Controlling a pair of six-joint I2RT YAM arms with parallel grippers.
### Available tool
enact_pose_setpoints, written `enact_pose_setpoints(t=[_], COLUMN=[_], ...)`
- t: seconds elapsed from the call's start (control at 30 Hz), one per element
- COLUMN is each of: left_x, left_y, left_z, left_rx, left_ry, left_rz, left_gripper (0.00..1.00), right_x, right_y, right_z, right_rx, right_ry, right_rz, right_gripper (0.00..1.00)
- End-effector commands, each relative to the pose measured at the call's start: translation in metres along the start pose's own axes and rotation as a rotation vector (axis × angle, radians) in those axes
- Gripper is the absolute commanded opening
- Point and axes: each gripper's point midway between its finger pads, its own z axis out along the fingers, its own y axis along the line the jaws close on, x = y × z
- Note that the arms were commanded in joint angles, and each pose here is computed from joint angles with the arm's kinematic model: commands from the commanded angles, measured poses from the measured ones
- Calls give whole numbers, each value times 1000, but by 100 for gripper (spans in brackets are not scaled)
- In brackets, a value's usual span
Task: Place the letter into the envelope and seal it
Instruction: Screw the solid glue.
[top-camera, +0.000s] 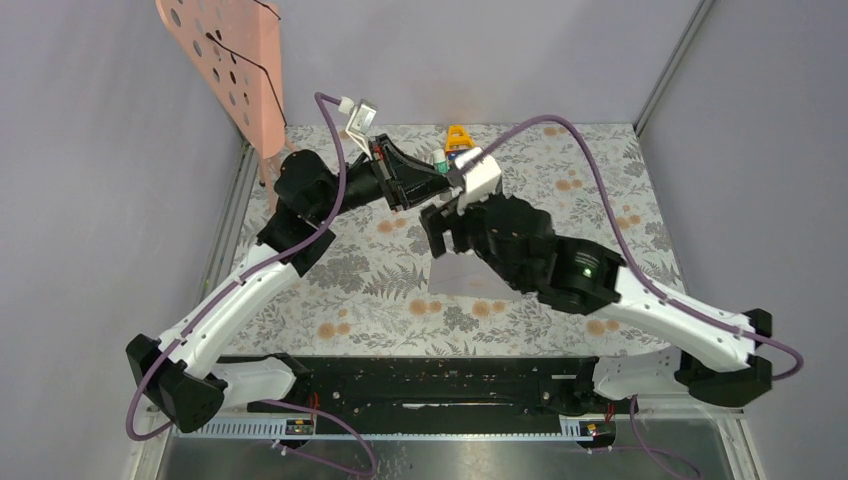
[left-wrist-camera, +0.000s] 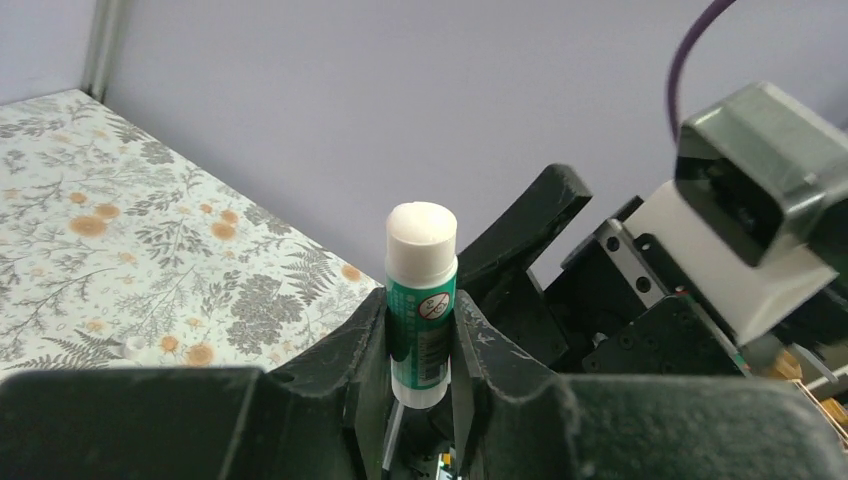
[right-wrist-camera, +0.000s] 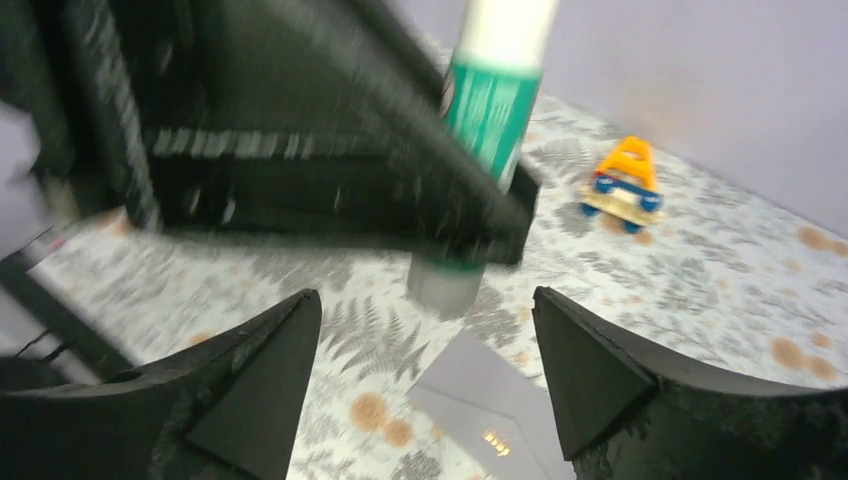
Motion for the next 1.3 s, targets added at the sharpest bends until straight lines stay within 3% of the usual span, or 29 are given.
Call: enact_pose_setpoints(t=[0.0,0.2,0.43,0.87,1.27], left_x=[-22,-25,-18,-14,-16], left_y=[-44,-77,-136,-136,-130], left_z=[-7,-23,-58,-56,-50], left_rx=[157,386,772,785,776], left_ry=[-23,2,108,126,112], left_rz=[78,68,83,83,50], left_gripper=[0,0,0,0,0], right_x=[-22,-13,-36,-84,-103], right_y=[27,25,42,47,50], right_z=[-49,-83,-115,-106,-116], right_rx=[-356,-697,-1084,-1322,-1414], right_ry=[-143,-118,-192,-281,-317], right_rz=[96,379,549,745,727], right_gripper=[87,90,91,78,69])
